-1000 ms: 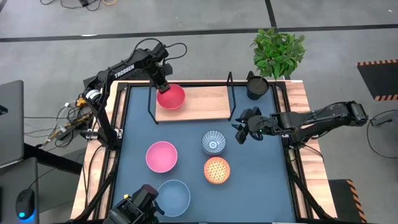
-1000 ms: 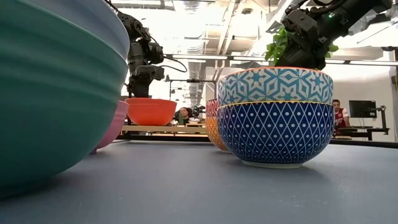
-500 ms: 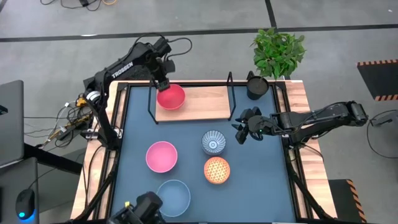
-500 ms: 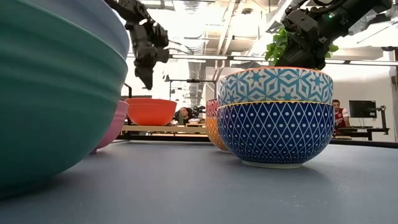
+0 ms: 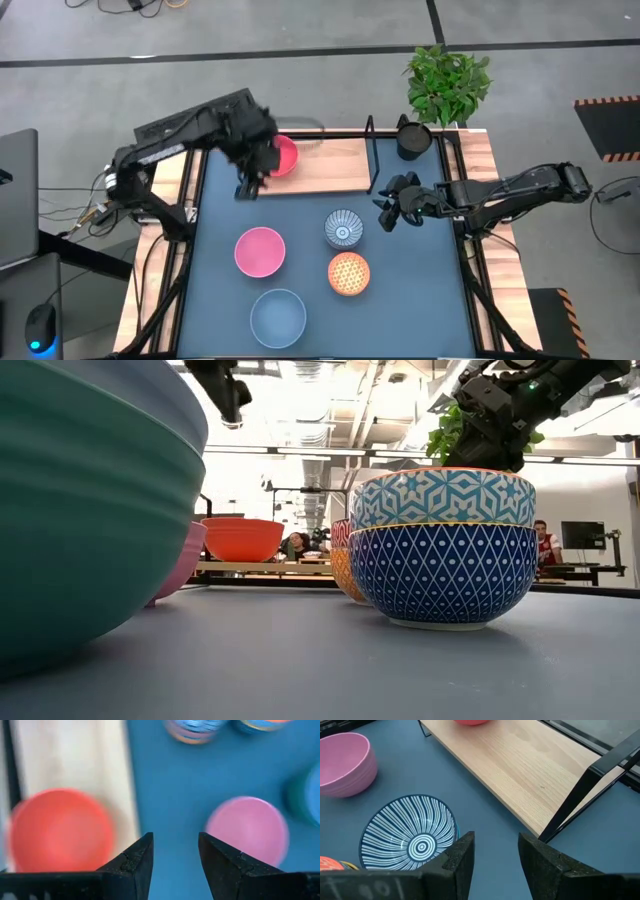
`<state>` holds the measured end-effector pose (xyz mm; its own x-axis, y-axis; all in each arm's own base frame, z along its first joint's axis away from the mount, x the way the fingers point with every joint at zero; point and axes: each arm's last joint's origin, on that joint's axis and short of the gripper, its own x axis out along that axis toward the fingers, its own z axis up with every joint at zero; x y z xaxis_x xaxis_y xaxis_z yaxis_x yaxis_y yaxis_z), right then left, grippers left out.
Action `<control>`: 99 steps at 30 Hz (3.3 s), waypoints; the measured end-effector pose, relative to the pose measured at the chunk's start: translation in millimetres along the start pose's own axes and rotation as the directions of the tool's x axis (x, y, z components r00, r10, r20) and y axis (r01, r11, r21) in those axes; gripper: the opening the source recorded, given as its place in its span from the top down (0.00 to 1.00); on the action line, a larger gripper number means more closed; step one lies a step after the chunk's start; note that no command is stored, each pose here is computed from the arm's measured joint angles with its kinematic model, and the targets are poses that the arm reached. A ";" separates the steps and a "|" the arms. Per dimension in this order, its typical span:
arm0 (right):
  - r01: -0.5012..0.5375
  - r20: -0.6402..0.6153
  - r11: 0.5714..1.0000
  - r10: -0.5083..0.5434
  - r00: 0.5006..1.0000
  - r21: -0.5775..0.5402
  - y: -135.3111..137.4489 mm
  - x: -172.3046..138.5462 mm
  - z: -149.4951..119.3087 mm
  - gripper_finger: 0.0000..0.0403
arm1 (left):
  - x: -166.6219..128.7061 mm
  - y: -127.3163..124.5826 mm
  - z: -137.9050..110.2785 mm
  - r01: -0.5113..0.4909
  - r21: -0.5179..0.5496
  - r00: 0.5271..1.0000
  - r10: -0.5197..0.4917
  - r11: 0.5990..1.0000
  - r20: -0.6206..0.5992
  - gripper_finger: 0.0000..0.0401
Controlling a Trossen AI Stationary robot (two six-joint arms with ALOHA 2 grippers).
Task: Place and stack bowls onto a shelf
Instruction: Stack the pink bowl on top of the orange bowl on the shelf
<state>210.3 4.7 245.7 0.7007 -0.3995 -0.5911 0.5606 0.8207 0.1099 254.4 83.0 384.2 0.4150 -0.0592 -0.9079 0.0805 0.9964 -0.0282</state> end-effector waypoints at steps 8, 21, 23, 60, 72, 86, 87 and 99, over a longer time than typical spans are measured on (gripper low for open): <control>0.000 -0.001 1.000 0.000 1.000 0.000 0.0 0.0 0.0 0.56 | 34.5 -59.4 -38.7 0.075 0.069 0.997 -0.072 0.995 -0.037 0.65; -0.002 -0.002 1.000 0.002 1.000 0.000 0.0 0.1 -0.1 0.56 | 99.6 -65.6 -111.6 0.026 -0.140 0.998 -0.033 0.990 -0.048 0.65; -0.002 -0.002 1.000 0.002 1.000 0.000 0.0 0.1 0.0 0.56 | 108.8 -66.0 -118.4 0.025 -0.172 0.997 -0.038 0.985 -0.072 0.65; -0.001 -0.001 1.000 0.001 1.000 0.002 -0.3 0.2 0.2 0.56 | 146.1 -76.9 -137.4 0.027 -0.300 0.997 -0.046 0.954 -0.056 0.75; -0.001 -0.001 1.000 0.001 1.000 0.002 -0.3 0.2 0.2 0.56 | 146.2 -77.2 -137.4 0.014 -0.342 0.998 -0.036 0.939 -0.057 0.99; 0.000 -0.002 1.000 0.000 1.000 0.001 -0.4 0.2 0.1 0.56 | 80.1 -77.5 -93.3 0.039 -0.400 0.999 -0.031 0.916 0.027 1.00; 0.000 -0.002 1.000 0.000 1.000 0.001 -0.4 0.2 0.1 0.56 | 70.3 -77.3 -88.5 0.034 -0.412 0.999 -0.019 0.911 0.042 1.00; 0.002 -0.001 1.000 -0.002 1.000 -0.026 -0.4 0.3 0.1 0.56 | -53.8 -50.8 -42.9 -0.206 -0.490 0.820 0.423 0.847 0.386 1.00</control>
<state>210.3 4.2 245.6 0.6992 -0.4011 -0.5917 0.5505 0.8302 0.0877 189.1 38.2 416.5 0.7240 0.3490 -0.5949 -0.4618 0.8860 -0.0422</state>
